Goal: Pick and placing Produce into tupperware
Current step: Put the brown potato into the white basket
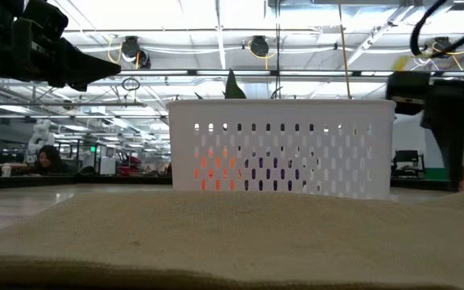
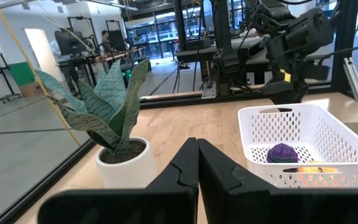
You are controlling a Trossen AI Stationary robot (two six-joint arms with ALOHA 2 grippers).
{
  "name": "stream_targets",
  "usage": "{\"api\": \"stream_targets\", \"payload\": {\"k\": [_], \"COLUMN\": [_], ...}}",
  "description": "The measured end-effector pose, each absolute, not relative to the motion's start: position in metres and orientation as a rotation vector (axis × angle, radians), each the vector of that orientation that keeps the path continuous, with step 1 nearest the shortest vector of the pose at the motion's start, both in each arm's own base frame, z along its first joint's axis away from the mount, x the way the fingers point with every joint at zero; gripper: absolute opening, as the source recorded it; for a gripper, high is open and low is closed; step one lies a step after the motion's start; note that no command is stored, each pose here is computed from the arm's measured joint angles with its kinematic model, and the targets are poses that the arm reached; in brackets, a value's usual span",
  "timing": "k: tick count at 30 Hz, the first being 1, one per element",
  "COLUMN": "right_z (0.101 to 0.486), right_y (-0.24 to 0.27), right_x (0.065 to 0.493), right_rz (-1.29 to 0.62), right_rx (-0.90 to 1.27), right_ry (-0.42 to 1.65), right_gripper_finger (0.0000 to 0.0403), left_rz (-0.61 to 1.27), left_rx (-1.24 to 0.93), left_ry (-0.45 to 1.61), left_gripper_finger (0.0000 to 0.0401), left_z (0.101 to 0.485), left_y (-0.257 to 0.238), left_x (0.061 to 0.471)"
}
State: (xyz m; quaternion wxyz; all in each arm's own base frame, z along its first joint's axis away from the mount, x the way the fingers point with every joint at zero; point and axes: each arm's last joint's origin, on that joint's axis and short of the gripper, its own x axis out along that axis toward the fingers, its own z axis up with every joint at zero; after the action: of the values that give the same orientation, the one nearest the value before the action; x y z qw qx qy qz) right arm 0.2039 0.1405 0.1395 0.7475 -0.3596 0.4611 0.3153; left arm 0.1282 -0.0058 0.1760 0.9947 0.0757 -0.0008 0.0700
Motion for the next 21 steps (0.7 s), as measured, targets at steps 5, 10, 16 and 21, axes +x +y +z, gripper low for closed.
{"api": "stream_targets", "payload": {"k": [5, 10, 16, 21], "right_z": [0.143, 0.149, 0.17, 0.189], "right_y": [0.138, 0.132, 0.117, 0.098], "right_x": [0.209, 0.202, 0.194, 0.187], "right_rz": [0.626, 0.596, 0.539, 0.413], "right_rx": [-0.693, -0.643, -0.544, -0.384], "right_ry": [0.989, 1.054, 1.061, 1.066], "right_gripper_finger": [0.0206, 0.0194, 0.0202, 0.0203], "left_rz": [0.141, 0.141, 0.141, 0.142], "left_rx": [0.151, 0.15, 0.152, 0.15], "left_ry": [-0.004, -0.007, -0.008, -0.017], "left_gripper_finger": [0.0001, 0.0001, 0.0001, 0.0001], "left_z": [0.176, 0.176, 0.177, 0.178], "left_y": [-0.006, -0.006, -0.006, -0.006], "left_x": [0.128, 0.128, 0.128, 0.128]}}
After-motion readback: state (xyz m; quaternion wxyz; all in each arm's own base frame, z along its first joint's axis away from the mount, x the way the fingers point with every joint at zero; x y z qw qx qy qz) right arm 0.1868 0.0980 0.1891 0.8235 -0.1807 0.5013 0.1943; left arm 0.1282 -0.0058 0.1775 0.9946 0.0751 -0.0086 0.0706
